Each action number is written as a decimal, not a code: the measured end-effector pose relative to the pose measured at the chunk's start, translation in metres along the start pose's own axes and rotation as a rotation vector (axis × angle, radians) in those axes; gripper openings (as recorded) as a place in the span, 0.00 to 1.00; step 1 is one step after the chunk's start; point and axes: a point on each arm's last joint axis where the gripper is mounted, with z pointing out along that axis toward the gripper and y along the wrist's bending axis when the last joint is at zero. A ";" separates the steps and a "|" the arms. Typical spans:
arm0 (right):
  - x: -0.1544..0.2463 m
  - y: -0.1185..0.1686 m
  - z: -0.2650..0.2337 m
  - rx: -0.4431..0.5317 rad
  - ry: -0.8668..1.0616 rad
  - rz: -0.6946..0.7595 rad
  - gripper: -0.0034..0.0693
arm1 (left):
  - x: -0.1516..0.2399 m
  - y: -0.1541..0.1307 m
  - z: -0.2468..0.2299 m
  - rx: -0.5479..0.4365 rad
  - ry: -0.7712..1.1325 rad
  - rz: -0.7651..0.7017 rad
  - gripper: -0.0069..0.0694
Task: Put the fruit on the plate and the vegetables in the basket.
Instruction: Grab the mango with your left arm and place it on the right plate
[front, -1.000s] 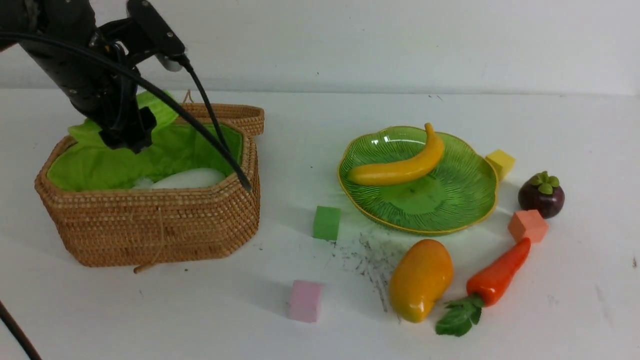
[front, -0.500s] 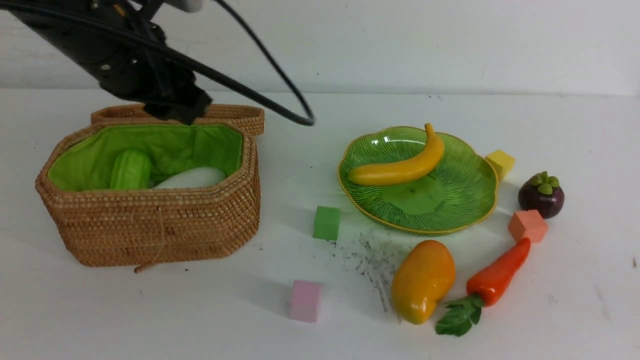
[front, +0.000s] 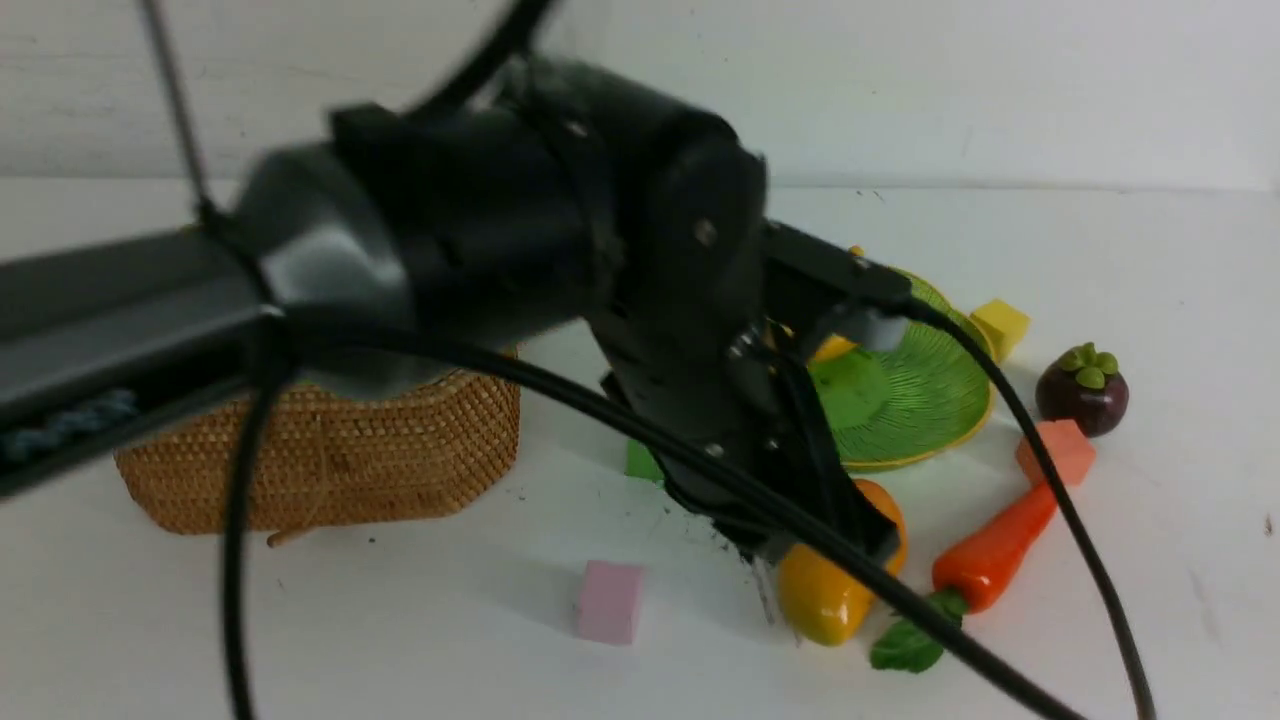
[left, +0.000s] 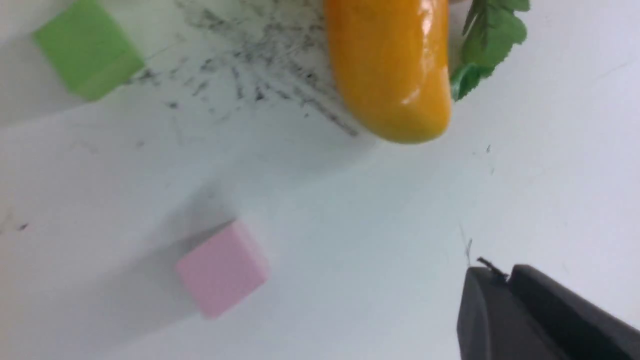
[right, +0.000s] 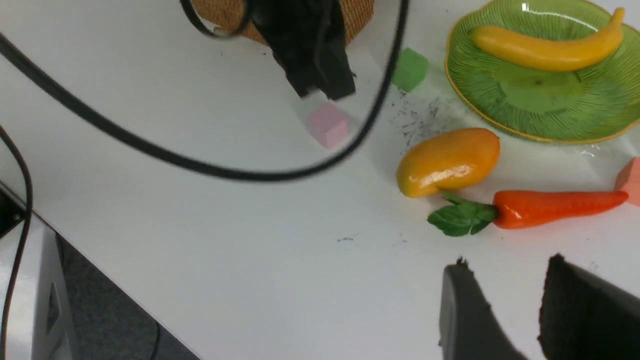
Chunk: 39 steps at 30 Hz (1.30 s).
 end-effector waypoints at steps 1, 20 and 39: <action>0.001 0.000 0.000 0.002 0.010 0.005 0.37 | -0.002 -0.001 0.021 0.003 0.004 0.000 0.29; 0.002 -0.001 0.000 0.007 0.024 0.012 0.37 | -0.021 0.010 0.126 -0.074 -0.169 0.110 0.91; 0.002 -0.001 0.000 0.007 0.024 0.012 0.37 | -0.014 0.015 0.138 -0.119 -0.055 0.149 0.83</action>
